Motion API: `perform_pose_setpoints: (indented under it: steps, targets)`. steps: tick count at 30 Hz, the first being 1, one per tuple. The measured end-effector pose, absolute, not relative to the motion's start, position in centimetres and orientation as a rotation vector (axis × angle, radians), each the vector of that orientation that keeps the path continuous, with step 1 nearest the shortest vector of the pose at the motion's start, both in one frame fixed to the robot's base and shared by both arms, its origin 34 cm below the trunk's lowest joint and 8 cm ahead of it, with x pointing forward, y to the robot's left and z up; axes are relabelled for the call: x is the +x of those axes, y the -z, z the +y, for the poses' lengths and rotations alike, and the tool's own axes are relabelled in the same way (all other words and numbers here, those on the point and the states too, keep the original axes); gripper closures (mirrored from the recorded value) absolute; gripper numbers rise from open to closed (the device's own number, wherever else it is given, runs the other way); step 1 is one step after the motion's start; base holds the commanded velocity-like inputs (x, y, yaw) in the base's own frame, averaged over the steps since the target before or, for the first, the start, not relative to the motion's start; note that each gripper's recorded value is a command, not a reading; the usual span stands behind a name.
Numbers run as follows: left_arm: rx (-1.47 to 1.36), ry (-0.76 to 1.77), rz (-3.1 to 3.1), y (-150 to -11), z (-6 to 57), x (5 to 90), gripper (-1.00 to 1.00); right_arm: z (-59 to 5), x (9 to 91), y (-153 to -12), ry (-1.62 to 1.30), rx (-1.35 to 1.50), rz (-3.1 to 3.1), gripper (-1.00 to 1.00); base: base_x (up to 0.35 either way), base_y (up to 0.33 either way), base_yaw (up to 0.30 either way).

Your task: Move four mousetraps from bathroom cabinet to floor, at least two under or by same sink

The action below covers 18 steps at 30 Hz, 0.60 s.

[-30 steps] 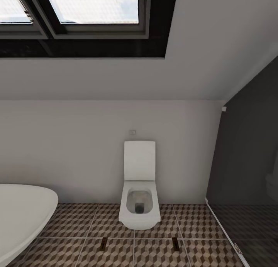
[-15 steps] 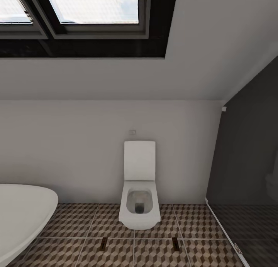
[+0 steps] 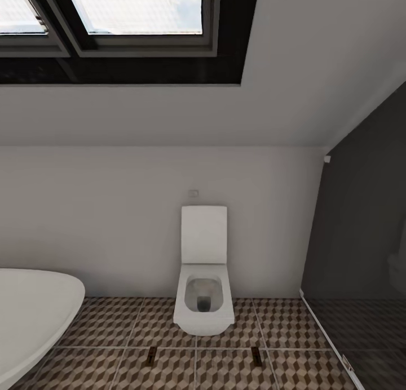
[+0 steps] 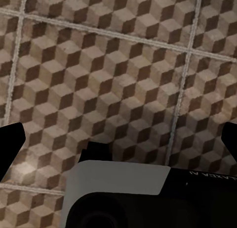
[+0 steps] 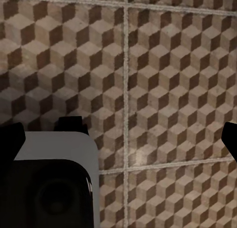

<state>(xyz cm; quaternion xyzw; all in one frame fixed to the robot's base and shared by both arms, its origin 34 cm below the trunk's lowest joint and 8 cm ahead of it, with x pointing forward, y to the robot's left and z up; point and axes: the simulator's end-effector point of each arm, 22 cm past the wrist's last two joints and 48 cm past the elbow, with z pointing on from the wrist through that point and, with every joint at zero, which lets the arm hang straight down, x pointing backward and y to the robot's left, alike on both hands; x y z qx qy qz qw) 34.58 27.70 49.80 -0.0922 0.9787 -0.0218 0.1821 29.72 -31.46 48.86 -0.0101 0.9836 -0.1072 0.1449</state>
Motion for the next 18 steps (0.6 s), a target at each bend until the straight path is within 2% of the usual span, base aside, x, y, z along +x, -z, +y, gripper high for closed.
perform_pose_setpoints:
  steps: [18]
  targets:
    - [-0.262, 0.062, 2.762, -49.8, 27.69, 34.58, -1.0, -31.41, 29.71, -48.85, 0.308, -0.025, 2.834, -1.0, 0.0, 0.0, 0.0]
